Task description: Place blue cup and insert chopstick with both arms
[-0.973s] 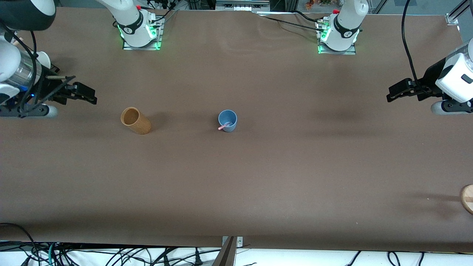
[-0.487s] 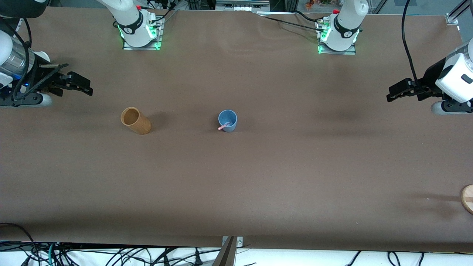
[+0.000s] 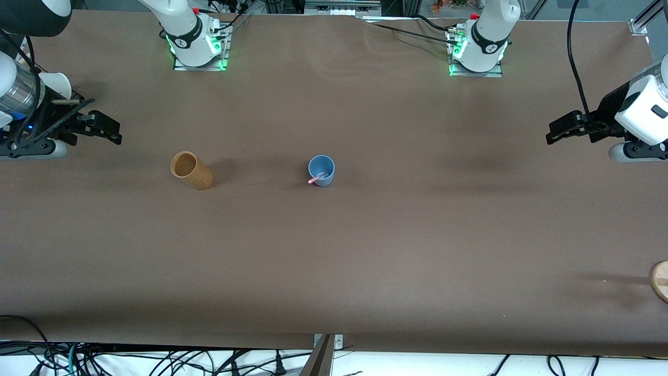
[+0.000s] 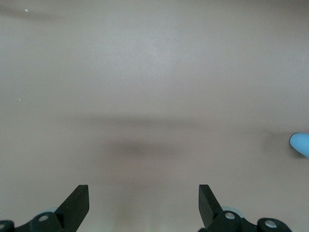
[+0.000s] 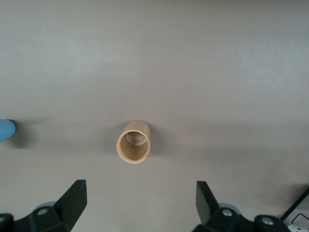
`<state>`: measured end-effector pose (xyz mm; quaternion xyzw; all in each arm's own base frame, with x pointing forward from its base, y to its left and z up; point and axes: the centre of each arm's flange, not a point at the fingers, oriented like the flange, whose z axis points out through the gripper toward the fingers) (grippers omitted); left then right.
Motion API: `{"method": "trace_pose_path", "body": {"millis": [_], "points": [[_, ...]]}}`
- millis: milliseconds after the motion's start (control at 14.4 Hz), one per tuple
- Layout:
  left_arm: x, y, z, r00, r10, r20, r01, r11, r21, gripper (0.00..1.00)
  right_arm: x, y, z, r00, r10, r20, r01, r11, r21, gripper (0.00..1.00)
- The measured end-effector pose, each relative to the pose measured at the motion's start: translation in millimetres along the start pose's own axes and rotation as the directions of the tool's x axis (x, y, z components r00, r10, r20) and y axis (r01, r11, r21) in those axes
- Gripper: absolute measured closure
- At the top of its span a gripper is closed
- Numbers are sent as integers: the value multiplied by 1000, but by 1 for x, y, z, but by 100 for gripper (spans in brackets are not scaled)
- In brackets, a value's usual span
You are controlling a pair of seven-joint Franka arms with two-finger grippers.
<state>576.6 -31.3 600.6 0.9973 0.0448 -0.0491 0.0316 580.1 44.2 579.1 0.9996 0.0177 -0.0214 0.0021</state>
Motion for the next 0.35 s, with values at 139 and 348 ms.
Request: {"method": "trace_pose_path", "body": {"millis": [139,348], "points": [[0,0,0,1000,0,0,0,1000,0,0,1,-1,3,1000,-2,5,2,1000,0,0],[0,0,0,1000,0,0,0,1000,0,0,-1,-4,4,1000,-7,8,7,1000,1,0]]}}
